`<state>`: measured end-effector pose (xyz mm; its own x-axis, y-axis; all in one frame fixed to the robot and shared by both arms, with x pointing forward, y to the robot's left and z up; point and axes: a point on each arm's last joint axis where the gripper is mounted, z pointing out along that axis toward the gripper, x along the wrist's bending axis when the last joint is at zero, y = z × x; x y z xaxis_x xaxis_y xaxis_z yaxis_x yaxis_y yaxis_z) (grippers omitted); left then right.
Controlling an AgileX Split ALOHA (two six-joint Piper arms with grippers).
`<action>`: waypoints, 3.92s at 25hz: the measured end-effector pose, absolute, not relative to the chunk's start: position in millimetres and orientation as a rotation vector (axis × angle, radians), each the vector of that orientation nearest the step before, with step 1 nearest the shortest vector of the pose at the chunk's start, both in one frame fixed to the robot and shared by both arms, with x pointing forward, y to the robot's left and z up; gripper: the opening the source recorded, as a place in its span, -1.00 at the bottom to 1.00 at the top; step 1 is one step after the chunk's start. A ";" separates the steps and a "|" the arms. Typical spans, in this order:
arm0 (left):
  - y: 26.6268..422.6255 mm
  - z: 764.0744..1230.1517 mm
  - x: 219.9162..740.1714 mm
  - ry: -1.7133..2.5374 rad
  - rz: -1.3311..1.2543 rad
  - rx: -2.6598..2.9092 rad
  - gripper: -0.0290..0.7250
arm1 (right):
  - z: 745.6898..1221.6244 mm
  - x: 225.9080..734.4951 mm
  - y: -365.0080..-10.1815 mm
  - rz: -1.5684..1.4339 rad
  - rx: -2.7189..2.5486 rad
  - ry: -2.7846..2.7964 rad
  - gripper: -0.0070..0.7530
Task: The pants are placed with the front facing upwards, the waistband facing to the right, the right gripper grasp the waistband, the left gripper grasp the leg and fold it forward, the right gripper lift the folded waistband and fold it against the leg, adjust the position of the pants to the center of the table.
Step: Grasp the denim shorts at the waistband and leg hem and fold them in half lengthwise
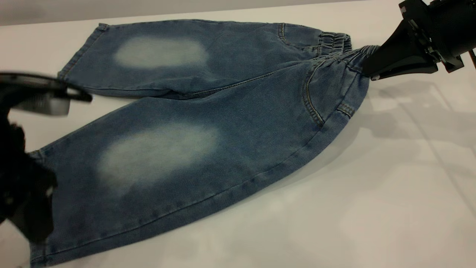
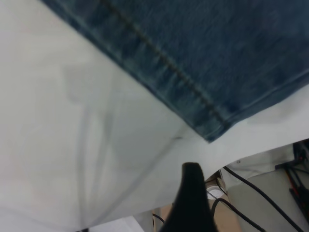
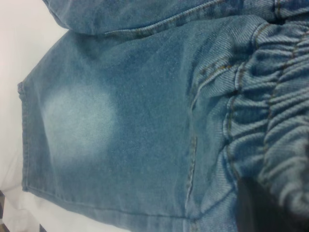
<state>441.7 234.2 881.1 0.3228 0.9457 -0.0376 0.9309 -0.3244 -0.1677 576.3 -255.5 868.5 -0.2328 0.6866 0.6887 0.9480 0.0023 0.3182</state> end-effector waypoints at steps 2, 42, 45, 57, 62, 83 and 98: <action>236.0 875.7 436.5 -1.764 0.177 -2.469 0.47 | 868.5 576.3 -255.5 -1.080 -1.689 -1.949 -0.91; 236.0 830.6 447.5 -1.793 0.142 -2.417 0.47 | 868.8 576.7 -255.3 -1.092 -1.681 -1.957 -0.91; 235.9 830.6 447.9 -1.795 0.138 -2.420 0.47 | 868.8 576.7 -255.3 -1.092 -1.681 -1.957 -0.91; 236.1 820.1 444.6 -1.790 0.189 -2.373 0.47 | 869.3 576.6 -254.9 -1.097 -1.674 -1.954 -0.91; 235.3 819.4 445.7 -1.797 0.200 -2.361 0.40 | 869.3 576.6 -254.8 -1.098 -1.674 -1.954 -0.91; 233.0 829.2 447.6 -1.842 0.212 -2.347 -0.77 | 875.0 577.0 -254.6 -1.119 -1.661 -1.971 -0.91; 232.5 900.4 447.6 -1.945 0.046 -2.495 -0.77 | 886.5 576.1 -253.7 -1.151 -1.633 -1.988 -0.91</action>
